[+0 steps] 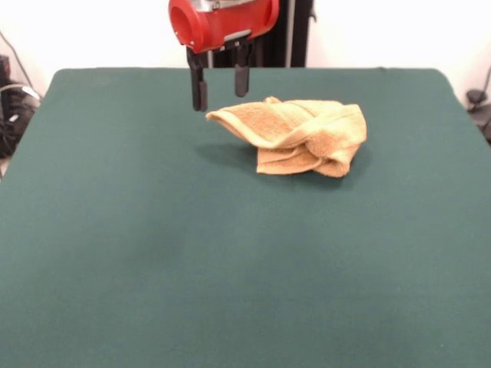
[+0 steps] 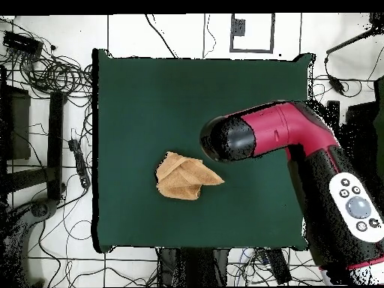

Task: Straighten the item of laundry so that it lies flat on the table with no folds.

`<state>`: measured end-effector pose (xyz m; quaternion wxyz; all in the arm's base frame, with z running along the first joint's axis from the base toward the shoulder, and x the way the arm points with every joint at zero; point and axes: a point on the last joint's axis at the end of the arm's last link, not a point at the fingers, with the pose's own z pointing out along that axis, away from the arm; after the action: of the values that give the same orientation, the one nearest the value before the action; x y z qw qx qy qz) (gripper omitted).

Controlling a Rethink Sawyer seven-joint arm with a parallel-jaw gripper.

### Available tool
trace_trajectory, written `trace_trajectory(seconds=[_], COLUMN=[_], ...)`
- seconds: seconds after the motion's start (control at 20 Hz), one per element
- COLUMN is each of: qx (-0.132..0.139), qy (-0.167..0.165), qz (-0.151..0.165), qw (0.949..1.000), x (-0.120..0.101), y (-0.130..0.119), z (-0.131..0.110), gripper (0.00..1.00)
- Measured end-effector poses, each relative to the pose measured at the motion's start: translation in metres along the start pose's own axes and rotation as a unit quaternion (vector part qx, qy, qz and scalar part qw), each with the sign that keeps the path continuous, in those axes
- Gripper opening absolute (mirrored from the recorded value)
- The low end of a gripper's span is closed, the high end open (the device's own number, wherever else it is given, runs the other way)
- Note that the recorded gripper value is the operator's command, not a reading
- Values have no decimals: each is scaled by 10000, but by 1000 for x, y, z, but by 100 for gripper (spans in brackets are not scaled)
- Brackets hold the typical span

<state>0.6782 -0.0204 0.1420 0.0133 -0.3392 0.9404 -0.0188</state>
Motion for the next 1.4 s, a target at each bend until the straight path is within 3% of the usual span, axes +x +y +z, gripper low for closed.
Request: trace_trajectory(seconds=[1.4], qx=[68], qy=[143], qz=[36], qw=[9999], x=[13], y=[-1], z=[15], gripper=[100])
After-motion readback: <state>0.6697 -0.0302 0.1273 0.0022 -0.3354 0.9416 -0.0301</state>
